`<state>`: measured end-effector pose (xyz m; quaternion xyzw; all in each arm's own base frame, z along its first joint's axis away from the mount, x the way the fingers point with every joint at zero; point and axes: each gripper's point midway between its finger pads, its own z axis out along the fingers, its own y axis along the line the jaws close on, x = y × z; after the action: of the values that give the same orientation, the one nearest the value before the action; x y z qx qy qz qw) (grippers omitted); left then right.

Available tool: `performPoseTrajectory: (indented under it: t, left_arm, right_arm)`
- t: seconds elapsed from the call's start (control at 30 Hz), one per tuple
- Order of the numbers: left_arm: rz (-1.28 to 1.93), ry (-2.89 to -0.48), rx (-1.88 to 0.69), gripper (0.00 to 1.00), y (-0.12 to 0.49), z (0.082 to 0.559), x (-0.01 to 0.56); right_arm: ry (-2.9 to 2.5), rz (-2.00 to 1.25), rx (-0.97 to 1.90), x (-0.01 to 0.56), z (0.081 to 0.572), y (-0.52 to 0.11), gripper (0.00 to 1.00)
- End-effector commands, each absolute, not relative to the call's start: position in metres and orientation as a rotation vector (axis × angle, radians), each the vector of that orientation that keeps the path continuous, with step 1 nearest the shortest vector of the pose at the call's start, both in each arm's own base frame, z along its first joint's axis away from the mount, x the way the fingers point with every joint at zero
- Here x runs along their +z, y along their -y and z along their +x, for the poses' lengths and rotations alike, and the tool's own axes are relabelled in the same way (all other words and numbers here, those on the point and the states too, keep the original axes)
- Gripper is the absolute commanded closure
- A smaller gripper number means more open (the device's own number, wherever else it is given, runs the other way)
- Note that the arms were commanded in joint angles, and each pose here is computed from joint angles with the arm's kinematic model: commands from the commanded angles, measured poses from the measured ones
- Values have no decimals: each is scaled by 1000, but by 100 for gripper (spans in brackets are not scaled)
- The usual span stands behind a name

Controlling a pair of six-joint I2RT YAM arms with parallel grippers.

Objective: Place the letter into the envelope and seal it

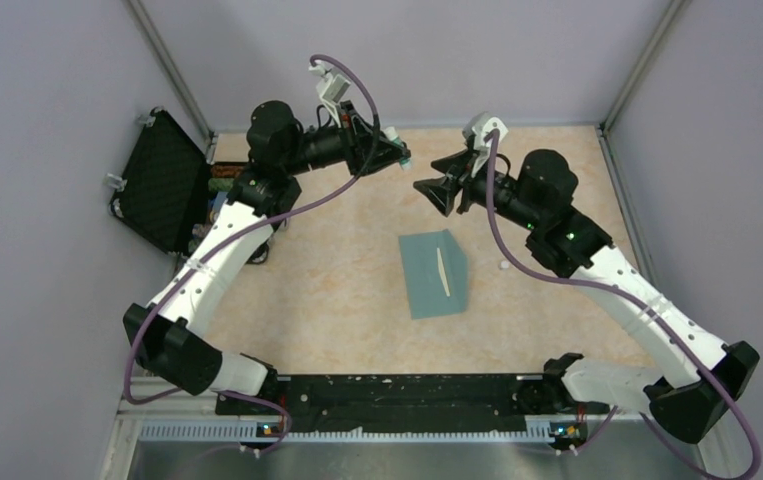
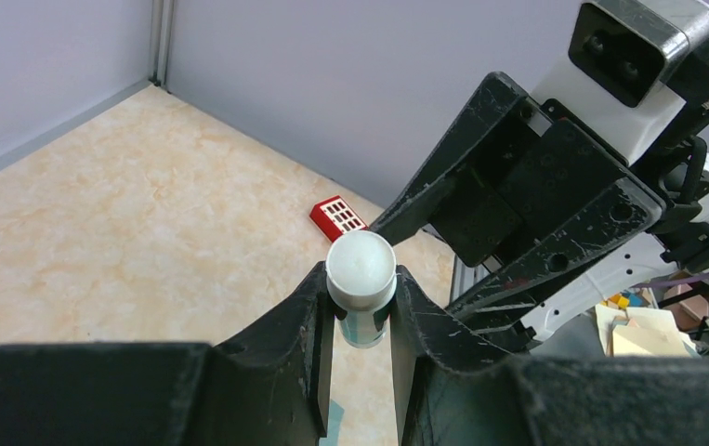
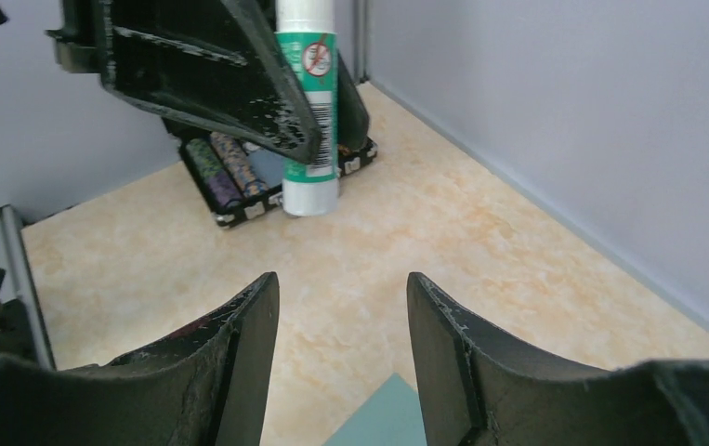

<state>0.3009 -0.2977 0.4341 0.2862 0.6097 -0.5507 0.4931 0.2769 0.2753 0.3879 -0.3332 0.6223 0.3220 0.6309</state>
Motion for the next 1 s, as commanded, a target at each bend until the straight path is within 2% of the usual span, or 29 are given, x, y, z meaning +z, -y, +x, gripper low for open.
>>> performPoseTrajectory:
  t: [0.0,0.3,0.4,0.57,0.7,0.87,0.97]
  left_arm:
    - [706,-1430,-1305,100,294,298,449]
    - [738,-1445,-1355,100,299,288,448]
    - [742,-1442,-1354,100,302,286,447]
    - [735,-1435,-1346,100,304,287,449]
    - [730,-1436,-1346,100,305,288,449]
    - [708,-1443,-1347,100,308,291,449]
    - [691,-1446,-1340,100,310,295,448]
  right_arm:
    - [-1361,-717,663,411,290,-273,47]
    - [-1272,-759,764,433,284,-301,47]
    - [-1244,-792,822,437,277,-311,55]
    - [-1264,-801,893,434,267,-320,77]
    - [-1260,-808,915,434,263,-324,80]
    - [-1251,-810,946,437,260,-328,92]
    - [-1249,-809,957,438,259,-332,93]
